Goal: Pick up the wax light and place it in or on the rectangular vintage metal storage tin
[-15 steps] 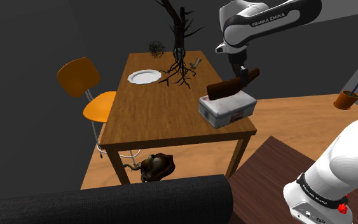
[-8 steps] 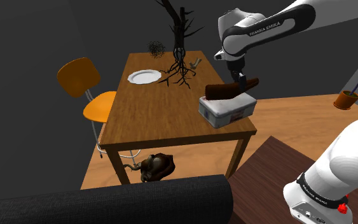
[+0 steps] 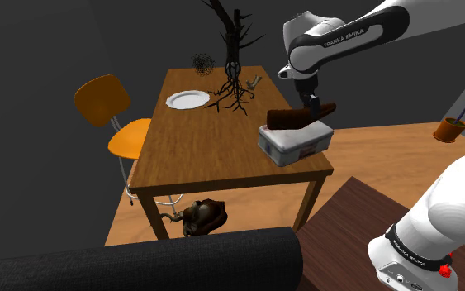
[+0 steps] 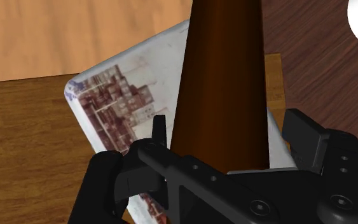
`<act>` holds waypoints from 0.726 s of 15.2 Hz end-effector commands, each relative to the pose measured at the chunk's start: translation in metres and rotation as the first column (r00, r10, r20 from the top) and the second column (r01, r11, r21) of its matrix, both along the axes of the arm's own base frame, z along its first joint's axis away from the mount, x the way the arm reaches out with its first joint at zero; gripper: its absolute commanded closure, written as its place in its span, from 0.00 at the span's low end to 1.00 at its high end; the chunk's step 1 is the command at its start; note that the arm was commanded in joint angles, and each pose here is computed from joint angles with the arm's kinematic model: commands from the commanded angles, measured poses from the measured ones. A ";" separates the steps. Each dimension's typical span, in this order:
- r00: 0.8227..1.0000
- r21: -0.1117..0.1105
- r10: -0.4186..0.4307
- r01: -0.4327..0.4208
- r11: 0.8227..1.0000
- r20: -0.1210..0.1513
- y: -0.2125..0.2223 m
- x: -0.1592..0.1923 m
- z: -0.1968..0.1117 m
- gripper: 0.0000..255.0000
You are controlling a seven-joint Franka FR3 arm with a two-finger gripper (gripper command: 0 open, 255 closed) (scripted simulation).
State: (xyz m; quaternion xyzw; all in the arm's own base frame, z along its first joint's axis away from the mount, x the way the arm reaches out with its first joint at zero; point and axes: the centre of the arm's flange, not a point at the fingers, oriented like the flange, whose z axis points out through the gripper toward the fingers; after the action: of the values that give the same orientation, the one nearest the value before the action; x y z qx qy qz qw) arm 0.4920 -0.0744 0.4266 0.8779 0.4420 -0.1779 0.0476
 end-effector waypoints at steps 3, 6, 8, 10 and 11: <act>1.000 0.000 0.000 0.000 1.000 0.000 0.000 0.000 0.000 0.00; 1.000 0.000 0.000 0.000 1.000 0.000 0.006 0.007 0.025 0.00; 1.000 0.000 0.000 0.000 1.000 0.000 0.012 0.014 0.047 0.00; 1.000 0.000 0.000 0.000 1.000 0.000 0.012 0.013 0.047 0.00; 1.000 0.000 0.000 0.000 1.000 0.000 0.012 0.013 0.047 0.00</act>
State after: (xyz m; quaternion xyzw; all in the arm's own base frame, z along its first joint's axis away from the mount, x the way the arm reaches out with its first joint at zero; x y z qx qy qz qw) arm 0.5052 -0.0625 0.4717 0.8779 0.4421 -0.1775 0.0479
